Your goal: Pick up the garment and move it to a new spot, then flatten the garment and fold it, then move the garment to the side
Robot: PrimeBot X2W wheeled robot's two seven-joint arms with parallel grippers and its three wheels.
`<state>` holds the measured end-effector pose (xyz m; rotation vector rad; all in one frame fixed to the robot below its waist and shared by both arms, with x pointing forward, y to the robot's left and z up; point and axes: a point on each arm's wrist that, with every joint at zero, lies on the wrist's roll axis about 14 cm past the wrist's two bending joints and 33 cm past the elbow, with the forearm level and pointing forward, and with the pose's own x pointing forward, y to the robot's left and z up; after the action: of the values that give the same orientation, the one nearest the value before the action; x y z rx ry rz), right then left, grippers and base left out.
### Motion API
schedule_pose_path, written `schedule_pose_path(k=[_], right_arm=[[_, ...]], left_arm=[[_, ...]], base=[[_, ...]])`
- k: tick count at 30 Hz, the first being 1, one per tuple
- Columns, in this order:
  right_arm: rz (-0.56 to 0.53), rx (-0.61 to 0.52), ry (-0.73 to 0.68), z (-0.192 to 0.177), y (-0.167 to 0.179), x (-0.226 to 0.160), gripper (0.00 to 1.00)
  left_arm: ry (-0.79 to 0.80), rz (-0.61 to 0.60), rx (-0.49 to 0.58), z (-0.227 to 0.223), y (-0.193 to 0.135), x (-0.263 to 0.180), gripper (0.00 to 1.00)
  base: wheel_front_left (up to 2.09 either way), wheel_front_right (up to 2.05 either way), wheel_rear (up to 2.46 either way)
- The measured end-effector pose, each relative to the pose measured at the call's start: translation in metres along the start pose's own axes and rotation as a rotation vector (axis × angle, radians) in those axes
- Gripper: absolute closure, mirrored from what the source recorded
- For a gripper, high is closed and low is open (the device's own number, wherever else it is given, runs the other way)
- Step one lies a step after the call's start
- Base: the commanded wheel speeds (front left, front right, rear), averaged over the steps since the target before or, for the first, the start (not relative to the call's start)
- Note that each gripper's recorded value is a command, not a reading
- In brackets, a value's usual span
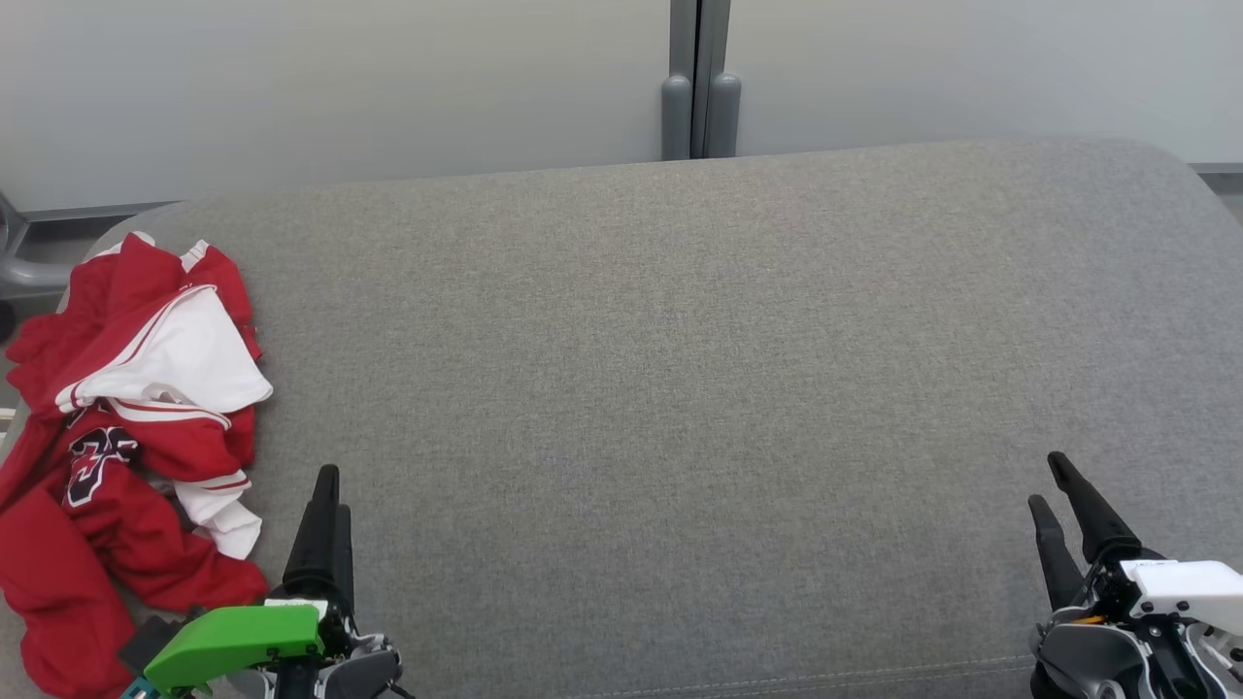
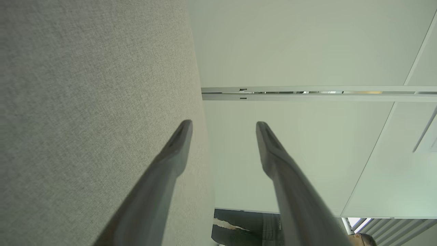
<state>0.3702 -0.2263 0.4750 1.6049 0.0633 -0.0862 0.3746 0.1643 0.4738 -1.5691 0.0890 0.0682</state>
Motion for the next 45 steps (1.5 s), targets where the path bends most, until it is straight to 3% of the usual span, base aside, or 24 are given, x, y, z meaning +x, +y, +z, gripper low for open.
schedule_pose_path(k=[8, 16, 38, 45], right_arm=[[0.004, -0.046, -0.009, -0.006, 0.003, 0.002, 0.00], [0.016, -0.183, -0.014, -0.012, 0.011, 0.003, 0.00], [0.107, -0.718, -0.013, -0.035, 0.041, 0.004, 0.00], [0.136, -0.827, -0.004, -0.045, 0.046, 0.004, 0.00]], left_arm=[[-0.015, -0.019, 0.034, 0.001, -0.006, 0.000, 0.00], [-0.024, -0.040, 0.150, 0.001, -0.016, -0.001, 0.00], [-0.053, -0.091, 0.672, 0.000, -0.034, -0.006, 0.00], [-0.059, -0.073, 0.820, 0.003, -0.029, -0.010, 0.00]], base=[[0.00, 0.00, 0.00], [0.00, 0.00, 0.00], [0.00, 0.00, 0.00], [0.00, 0.00, 0.00]])
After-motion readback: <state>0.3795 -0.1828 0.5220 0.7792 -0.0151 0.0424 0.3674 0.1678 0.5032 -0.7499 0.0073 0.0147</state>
